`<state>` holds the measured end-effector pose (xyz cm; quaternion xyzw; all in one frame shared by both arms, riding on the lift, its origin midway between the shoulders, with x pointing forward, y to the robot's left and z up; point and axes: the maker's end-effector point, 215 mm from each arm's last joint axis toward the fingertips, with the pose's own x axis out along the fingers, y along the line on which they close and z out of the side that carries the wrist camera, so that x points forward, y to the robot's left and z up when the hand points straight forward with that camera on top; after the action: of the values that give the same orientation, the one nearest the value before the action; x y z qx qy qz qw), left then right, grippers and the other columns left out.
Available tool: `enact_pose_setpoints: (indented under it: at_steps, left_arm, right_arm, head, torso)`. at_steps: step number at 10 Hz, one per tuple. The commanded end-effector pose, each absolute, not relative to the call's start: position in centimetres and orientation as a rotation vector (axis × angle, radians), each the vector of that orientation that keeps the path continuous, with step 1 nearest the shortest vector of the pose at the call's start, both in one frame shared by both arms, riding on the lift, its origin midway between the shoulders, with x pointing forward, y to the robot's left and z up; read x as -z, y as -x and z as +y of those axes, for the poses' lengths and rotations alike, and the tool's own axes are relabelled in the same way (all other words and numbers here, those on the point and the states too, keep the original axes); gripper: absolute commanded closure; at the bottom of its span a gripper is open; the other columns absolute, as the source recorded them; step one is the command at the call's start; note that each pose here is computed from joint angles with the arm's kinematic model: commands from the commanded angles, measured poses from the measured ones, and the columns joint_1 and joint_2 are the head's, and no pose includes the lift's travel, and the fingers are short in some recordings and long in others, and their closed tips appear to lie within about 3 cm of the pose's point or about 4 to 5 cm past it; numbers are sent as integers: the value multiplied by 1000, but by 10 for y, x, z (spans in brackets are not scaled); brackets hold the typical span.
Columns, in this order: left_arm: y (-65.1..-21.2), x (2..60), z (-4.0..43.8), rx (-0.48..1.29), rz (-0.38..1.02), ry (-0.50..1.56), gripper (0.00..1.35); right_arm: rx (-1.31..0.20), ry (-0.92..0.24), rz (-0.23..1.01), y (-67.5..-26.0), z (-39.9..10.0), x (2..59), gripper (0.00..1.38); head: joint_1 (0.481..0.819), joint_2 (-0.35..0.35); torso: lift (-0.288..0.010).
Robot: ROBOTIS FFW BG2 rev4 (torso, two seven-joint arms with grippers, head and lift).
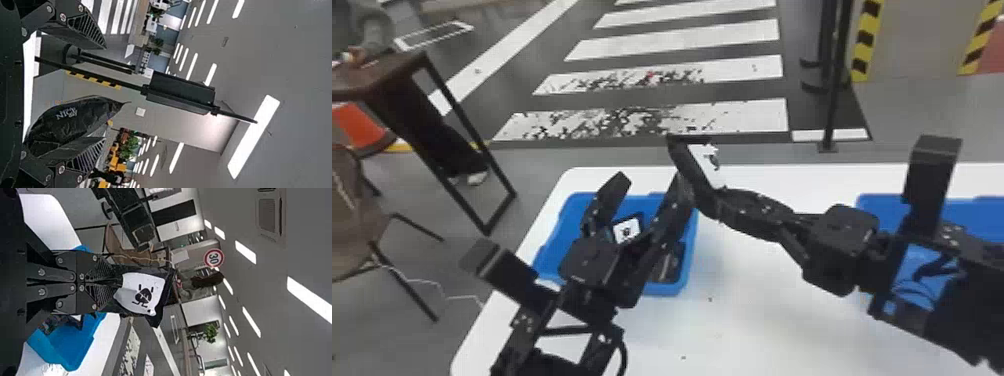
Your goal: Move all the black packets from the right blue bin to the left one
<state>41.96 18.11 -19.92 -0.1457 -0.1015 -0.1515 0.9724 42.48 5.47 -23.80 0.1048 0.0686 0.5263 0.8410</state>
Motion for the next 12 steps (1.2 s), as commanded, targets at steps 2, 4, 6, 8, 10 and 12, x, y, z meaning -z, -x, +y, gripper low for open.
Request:
enact_pose_setpoints:
  at_steps: [2,4,6,8,10,12]
  left_arm:
    - [-420,202,178,314,-195,297,226]
    - [-420,202,174,328,-190,309,233]
    - [-420,206,172,335,-169,308,822]
    - [-418,216,175,320,-93,295,1228]
    - [-412,209,182,283,-101,287,1228]
    - [-413,202,190,253,-117,291,1228]
  right_arm:
    - [-1183,-248,184,-404,81,247,1219]
    - [-1220,-261,202,-392,93,251,1219]
    - [-1233,-269,208,-388,98,252,1219]
    - [-1230,-276,193,-392,97,247,1219]
    - [-1223,-286,183,-396,96,246,1219]
    - [-1216,-313,183,-400,95,249,1044]
  head:
    - [692,317]
    - [695,341]
    - [695,350]
    - [695,350]
    - [695,350]
    - [695,350]
  torso:
    - [-140]
    - [-140]
    - [-140]
    - [-140]
    - [-140]
    - [-140]
